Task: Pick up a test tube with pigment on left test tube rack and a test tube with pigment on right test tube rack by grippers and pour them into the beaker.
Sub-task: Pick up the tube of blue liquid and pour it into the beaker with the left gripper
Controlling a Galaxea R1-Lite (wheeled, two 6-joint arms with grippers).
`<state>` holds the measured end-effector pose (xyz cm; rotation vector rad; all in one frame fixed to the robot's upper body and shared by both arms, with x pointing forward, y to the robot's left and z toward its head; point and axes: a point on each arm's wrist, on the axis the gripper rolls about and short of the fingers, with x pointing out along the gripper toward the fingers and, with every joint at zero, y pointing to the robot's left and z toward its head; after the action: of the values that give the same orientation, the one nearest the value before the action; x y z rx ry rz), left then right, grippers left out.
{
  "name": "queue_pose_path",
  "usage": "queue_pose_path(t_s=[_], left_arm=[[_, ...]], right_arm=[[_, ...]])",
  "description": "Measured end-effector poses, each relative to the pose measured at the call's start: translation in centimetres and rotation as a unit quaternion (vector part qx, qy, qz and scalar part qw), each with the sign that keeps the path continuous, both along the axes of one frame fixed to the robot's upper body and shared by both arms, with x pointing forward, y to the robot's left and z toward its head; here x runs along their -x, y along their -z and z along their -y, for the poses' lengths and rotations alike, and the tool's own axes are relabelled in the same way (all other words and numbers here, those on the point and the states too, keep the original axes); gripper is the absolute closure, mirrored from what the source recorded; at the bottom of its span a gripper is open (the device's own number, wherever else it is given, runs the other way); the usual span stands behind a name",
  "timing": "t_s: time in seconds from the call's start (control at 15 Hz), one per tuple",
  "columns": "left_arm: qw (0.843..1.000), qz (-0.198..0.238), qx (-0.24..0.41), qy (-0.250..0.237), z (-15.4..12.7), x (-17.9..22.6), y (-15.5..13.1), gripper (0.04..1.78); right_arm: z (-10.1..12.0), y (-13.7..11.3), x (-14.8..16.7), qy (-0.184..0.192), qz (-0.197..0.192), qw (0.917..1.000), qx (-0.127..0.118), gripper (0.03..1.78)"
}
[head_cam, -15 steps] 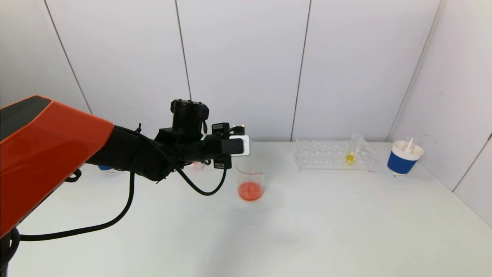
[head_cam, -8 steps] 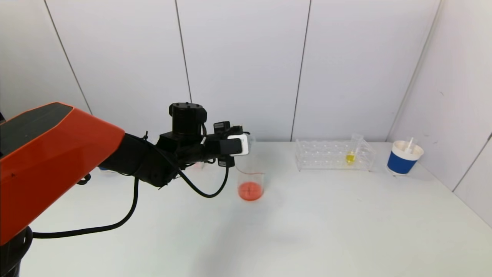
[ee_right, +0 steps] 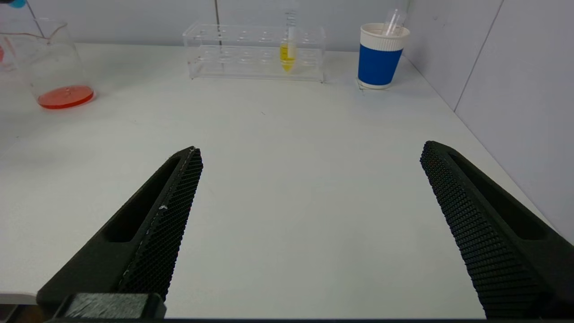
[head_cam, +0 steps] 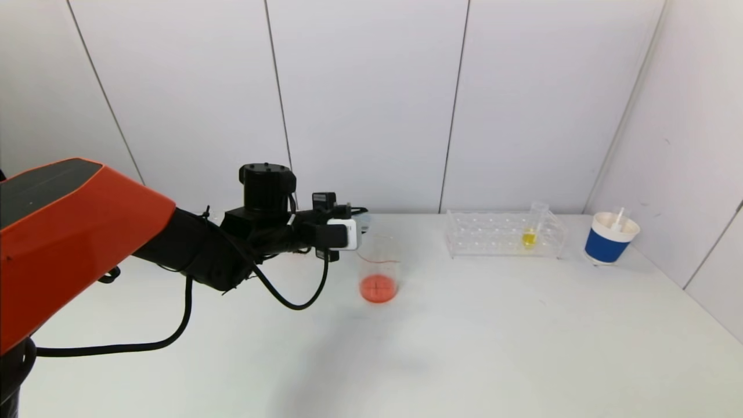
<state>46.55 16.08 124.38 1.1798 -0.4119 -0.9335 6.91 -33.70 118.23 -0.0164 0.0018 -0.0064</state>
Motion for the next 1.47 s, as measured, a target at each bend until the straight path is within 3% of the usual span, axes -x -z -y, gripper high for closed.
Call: queue_pose_path(t_s=[0.47, 1.47], left_arm=[[0.999, 0.045, -0.027, 0.0, -0.76, 0.07, -0.61, 1.38], [0.994, 0.093, -0.061, 0.003, -0.81, -0.14, -0.72, 1.38]], right_arm=[[0.0, 0.0, 0.0, 0.0, 0.0, 1.0, 0.0, 0.04], [0.0, 0.0, 0.0, 0.0, 0.0, 1.0, 0.0, 0.04]])
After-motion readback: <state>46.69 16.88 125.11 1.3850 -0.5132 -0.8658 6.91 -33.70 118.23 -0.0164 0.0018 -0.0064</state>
